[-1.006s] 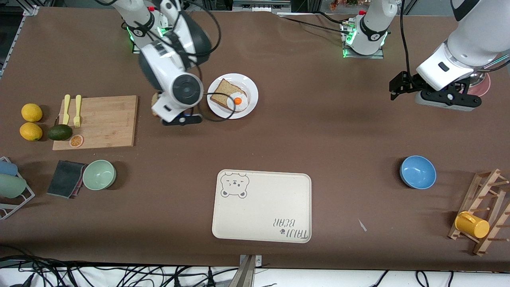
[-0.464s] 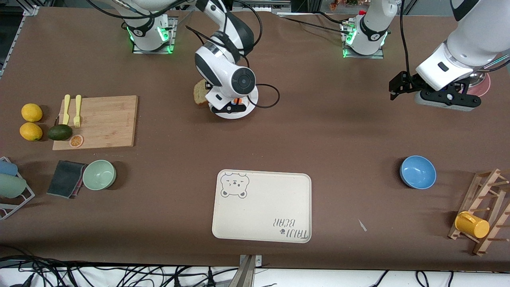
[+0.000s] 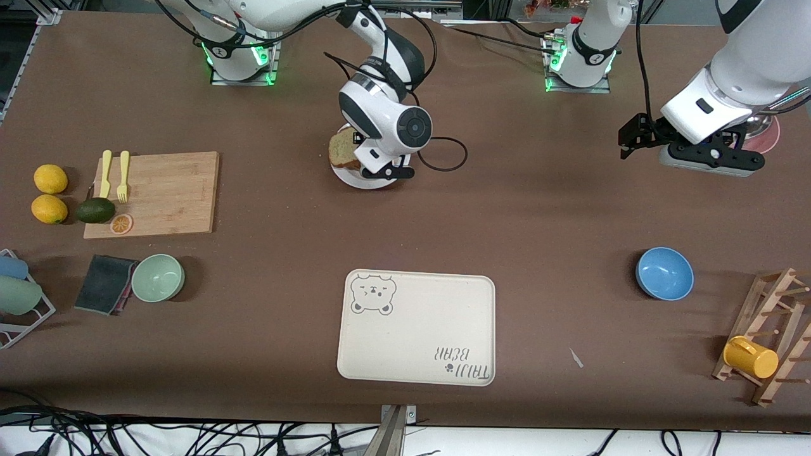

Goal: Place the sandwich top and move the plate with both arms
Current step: 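Lift the bread slice and carry it over the egg plate, then lower the bread onto the fried egg and open the right gripper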

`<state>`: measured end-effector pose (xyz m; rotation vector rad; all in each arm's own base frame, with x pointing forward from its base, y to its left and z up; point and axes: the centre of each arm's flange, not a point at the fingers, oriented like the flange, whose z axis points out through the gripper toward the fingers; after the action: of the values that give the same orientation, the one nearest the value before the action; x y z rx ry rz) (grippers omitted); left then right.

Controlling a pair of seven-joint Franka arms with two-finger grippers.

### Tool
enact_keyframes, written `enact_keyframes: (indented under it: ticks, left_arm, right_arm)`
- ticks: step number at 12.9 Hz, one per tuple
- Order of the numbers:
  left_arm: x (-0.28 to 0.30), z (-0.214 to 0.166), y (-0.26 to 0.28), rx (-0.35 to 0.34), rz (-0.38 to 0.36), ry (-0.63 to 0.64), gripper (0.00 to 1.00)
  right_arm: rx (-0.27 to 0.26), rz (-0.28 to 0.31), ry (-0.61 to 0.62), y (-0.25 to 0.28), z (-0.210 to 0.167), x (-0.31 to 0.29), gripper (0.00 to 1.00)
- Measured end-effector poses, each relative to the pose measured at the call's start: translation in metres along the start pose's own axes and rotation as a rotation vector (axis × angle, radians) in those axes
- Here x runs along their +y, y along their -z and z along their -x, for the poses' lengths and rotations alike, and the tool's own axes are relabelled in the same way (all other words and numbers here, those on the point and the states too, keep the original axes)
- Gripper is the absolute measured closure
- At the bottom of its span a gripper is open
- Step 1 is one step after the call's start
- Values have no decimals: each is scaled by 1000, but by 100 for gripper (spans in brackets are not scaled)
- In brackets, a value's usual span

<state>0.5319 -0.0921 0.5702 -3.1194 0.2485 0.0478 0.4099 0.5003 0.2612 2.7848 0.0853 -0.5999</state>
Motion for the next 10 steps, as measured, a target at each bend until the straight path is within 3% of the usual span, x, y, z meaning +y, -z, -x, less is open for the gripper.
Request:
enact_keyframes:
  ticks: [7, 10]
  left_arm:
    - [0, 0, 0, 0, 0, 0, 0]
    - [0, 0, 0, 0, 0, 0, 0]
  right_arm:
    - [-8, -4, -14, -10, -7, -21, 95]
    - [-4, -12, -17, -11, -8, -22, 69]
